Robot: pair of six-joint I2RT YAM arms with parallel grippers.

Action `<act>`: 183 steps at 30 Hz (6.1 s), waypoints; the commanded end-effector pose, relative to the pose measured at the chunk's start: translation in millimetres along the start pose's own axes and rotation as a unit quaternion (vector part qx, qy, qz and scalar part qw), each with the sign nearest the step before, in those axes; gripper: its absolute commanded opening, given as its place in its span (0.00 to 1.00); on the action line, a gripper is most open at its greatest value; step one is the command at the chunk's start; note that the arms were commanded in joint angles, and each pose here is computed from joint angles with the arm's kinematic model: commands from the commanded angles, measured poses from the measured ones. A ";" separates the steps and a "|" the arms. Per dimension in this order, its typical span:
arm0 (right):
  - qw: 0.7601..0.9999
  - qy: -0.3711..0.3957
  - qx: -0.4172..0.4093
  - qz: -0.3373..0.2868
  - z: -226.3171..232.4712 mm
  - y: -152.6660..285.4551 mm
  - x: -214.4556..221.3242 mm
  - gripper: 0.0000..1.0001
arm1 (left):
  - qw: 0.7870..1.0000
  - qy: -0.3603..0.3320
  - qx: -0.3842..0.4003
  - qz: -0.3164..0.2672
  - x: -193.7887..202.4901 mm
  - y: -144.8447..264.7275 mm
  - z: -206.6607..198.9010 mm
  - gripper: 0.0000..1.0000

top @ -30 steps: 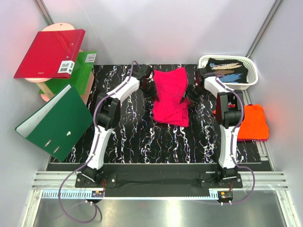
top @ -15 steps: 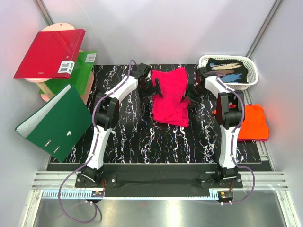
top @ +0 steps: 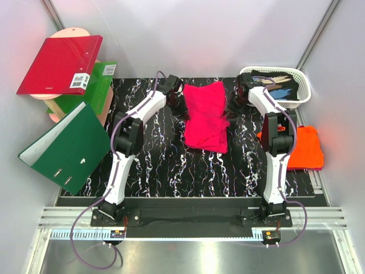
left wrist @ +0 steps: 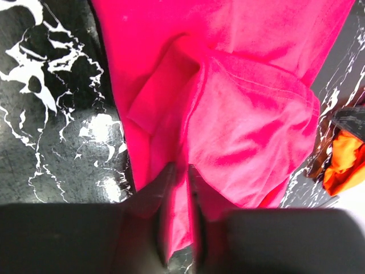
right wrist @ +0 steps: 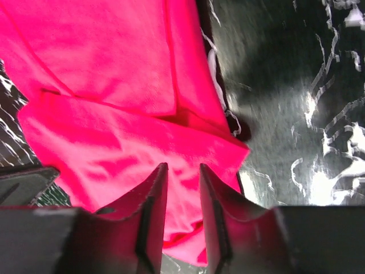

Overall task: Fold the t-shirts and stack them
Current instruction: Fold the folded rectangular tshirt in 1/3 of the way, then grab one side of the 2/3 rectangular tshirt with both arms

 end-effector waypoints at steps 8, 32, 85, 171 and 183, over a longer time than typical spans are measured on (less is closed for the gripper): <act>1.000 -0.016 0.019 0.017 -8.8 7.2 -1.5 0.52 | 0.999 -0.008 0.031 -0.019 -10.5 10.4 -15.0 0.00; 0.998 -0.033 -0.055 0.003 -7.8 0.4 -6.9 0.06 | 1.000 -0.014 0.022 -0.012 -5.2 10.0 -6.9 0.00; 0.965 0.026 -0.205 -0.164 58.0 68.9 -64.0 0.81 | 0.995 -0.010 0.049 -0.081 31.0 81.5 9.9 0.91; 0.973 -0.109 -0.199 0.040 -33.0 50.2 138.3 0.88 | 0.999 -0.004 -0.035 0.040 118.0 37.4 44.5 0.99; 0.966 -0.133 -0.206 0.082 -32.0 25.9 126.4 0.82 | 0.997 0.025 -0.032 0.061 104.4 -1.6 37.3 0.87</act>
Point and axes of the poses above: each gripper's point midway between its finger pads, its own y axis back along the fingers, its own z axis along the line the jaws close on, x = y × z, the point moved 7 cm from there along y, back along the fingers, and after that the axes turned 8 degrees about y, right-handed, at the moved point
